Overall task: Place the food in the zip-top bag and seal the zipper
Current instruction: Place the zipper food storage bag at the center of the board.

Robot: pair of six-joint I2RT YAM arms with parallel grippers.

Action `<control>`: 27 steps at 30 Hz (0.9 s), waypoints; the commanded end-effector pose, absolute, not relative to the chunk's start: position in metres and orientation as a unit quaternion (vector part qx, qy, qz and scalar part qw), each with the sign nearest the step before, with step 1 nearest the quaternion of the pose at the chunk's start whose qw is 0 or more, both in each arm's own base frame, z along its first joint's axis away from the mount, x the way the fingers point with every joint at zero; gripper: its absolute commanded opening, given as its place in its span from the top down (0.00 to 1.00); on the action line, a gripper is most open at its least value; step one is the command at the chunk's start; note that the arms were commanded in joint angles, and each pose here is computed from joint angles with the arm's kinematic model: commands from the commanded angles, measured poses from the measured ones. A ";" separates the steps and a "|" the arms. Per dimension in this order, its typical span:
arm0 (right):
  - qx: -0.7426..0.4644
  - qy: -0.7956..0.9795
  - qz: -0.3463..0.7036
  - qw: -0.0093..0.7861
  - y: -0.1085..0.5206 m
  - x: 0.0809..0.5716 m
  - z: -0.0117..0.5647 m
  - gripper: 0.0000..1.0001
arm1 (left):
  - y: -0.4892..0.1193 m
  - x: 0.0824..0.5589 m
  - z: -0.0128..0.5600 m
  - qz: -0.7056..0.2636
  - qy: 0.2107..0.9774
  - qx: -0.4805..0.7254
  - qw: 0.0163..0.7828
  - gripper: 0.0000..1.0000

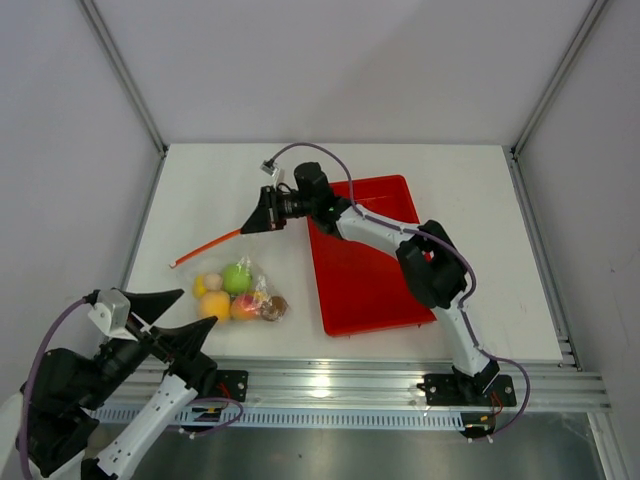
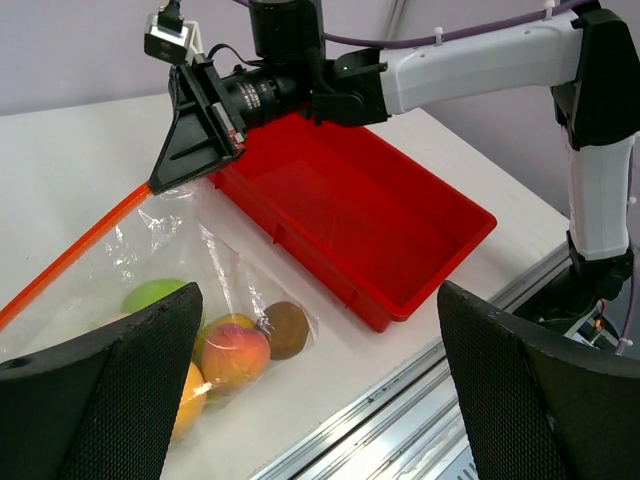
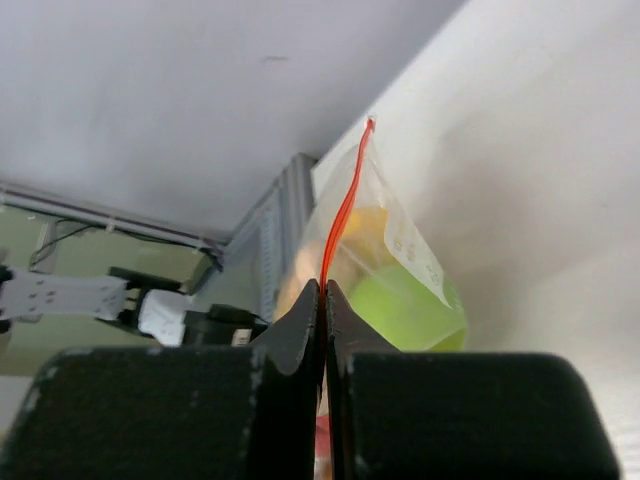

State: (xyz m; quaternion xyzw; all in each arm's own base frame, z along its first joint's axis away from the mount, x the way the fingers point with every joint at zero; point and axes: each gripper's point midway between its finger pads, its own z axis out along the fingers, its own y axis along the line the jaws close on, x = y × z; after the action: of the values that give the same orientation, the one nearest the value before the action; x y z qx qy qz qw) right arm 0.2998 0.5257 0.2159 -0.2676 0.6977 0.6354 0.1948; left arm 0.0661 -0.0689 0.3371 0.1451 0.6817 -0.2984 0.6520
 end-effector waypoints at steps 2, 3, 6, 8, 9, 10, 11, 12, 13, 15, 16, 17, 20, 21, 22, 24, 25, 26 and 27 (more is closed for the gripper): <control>-0.267 0.704 0.611 0.245 0.532 0.329 0.223 1.00 | -0.080 0.074 0.332 -0.296 0.686 0.175 0.641 0.00; -0.263 0.714 0.599 0.249 0.530 0.338 0.212 1.00 | -0.081 0.075 0.332 -0.296 0.685 0.176 0.642 0.01; -0.270 0.756 0.531 0.272 0.521 0.359 0.182 1.00 | -0.086 0.079 0.325 -0.297 0.691 0.181 0.633 0.00; -0.270 0.785 0.478 0.288 0.511 0.373 0.157 1.00 | -0.088 0.081 0.324 -0.299 0.691 0.183 0.632 0.01; -0.261 0.794 0.468 0.288 0.504 0.382 0.147 1.00 | -0.090 0.083 0.320 -0.299 0.694 0.184 0.629 0.00; -0.255 0.800 0.462 0.285 0.500 0.386 0.139 0.98 | -0.091 0.084 0.321 -0.300 0.692 0.185 0.630 0.00; -0.252 0.805 0.454 0.287 0.496 0.391 0.135 0.96 | -0.091 0.083 0.321 -0.300 0.692 0.186 0.629 0.01; -0.248 0.811 0.443 0.290 0.491 0.398 0.129 0.95 | -0.092 0.084 0.319 -0.300 0.696 0.187 0.625 0.00; -0.249 0.822 0.426 0.285 0.486 0.399 0.118 0.93 | -0.093 0.084 0.319 -0.300 0.696 0.187 0.625 0.01; -0.255 0.832 0.387 0.304 0.478 0.409 0.106 0.92 | -0.094 0.083 0.320 -0.304 0.694 0.189 0.625 0.00; -0.255 0.839 0.375 0.301 0.474 0.410 0.099 0.90 | -0.093 0.082 0.322 -0.305 0.692 0.189 0.626 0.01; -0.255 0.843 0.363 0.303 0.470 0.413 0.093 0.90 | -0.093 0.081 0.323 -0.306 0.691 0.188 0.628 0.01; -0.263 0.854 0.330 0.305 0.463 0.415 0.077 0.87 | -0.092 0.079 0.325 -0.311 0.688 0.186 0.629 0.01; -0.270 0.856 0.320 0.303 0.460 0.414 0.073 0.87 | -0.091 0.077 0.325 -0.312 0.686 0.186 0.630 0.00; -0.271 0.858 0.313 0.304 0.459 0.414 0.070 0.87 | -0.091 0.076 0.326 -0.313 0.686 0.185 0.631 0.01; -0.275 0.860 0.302 0.306 0.458 0.414 0.067 0.84 | -0.090 0.073 0.326 -0.315 0.685 0.183 0.631 0.00; -0.279 0.859 0.300 0.307 0.458 0.413 0.067 0.80 | -0.089 0.072 0.326 -0.317 0.684 0.182 0.631 0.00; -0.282 0.859 0.298 0.307 0.460 0.410 0.067 0.77 | -0.089 0.071 0.326 -0.320 0.684 0.180 0.630 0.00; -0.284 0.858 0.295 0.309 0.460 0.410 0.068 0.68 | -0.089 0.070 0.326 -0.321 0.685 0.179 0.630 0.00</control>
State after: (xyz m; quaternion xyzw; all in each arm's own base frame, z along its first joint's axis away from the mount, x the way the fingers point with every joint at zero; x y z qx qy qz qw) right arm 0.4051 0.4623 0.0643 -0.2646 0.8595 0.3282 0.2891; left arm 0.0786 -0.0884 0.3152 0.1759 0.7002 -0.3039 0.6216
